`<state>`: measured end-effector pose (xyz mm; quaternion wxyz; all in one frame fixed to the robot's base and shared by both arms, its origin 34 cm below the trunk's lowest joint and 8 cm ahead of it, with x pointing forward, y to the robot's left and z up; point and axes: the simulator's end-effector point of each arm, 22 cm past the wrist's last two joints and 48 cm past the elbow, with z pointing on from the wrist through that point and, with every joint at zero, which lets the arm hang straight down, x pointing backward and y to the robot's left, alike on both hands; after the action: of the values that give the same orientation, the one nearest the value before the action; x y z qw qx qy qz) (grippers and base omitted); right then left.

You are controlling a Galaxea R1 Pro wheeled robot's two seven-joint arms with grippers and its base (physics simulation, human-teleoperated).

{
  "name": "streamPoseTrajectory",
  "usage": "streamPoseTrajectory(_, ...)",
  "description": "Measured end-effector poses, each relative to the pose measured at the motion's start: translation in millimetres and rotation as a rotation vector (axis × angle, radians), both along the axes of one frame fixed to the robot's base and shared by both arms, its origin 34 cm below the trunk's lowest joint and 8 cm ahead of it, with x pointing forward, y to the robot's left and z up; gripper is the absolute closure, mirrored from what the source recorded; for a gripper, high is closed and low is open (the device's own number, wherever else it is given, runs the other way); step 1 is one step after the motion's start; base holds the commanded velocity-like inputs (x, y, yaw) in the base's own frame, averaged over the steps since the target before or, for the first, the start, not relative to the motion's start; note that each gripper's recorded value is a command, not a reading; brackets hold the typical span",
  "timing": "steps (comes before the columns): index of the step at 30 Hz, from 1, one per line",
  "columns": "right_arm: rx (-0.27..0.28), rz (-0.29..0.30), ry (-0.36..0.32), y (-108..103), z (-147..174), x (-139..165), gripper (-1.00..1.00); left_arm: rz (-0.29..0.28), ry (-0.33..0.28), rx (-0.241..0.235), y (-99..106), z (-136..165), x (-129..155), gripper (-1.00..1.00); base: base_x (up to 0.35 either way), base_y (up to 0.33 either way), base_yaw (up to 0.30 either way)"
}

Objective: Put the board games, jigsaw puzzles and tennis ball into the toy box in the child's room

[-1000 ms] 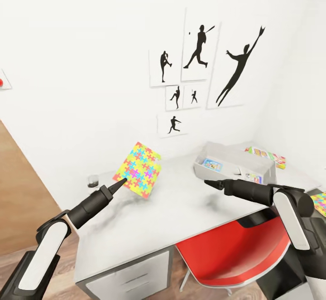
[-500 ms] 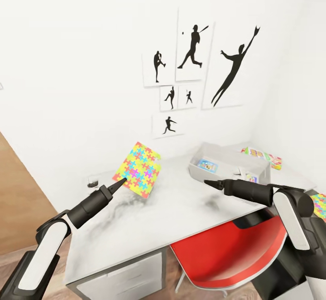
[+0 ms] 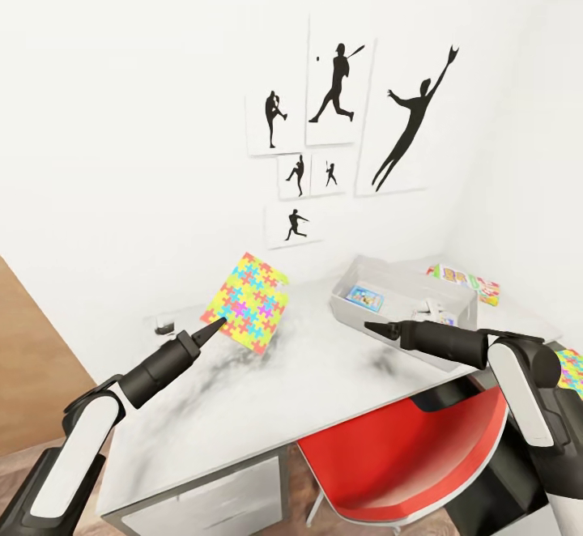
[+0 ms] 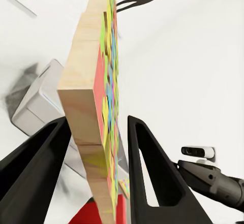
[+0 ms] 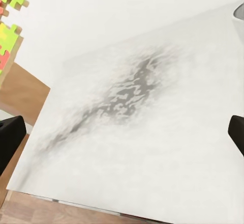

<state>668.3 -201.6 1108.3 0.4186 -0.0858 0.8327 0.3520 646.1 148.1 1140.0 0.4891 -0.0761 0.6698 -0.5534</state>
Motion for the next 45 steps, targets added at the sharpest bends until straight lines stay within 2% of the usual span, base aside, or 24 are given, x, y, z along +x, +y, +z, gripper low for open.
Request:
streamPoseTrajectory(11,0.0,0.0,0.0,-0.1,0.2,-0.1,-1.0,-0.003,-0.005,-0.004,-0.5,2.7,0.5,1.0,0.019,-0.053,0.0)
streamPoseTrajectory(30,-0.001,0.0,0.0,-0.4,0.0,0.0,-1.0,0.0,-0.002,0.005,-2.7,0.9,1.5,1.0,0.06,-0.267,0.0)
streamPoseTrajectory(45,0.0,0.0,0.0,0.0,0.1,0.0,-1.0,-0.001,-0.002,0.004,-3.1,0.8,1.2,1.0,0.006,-0.029,0.0)
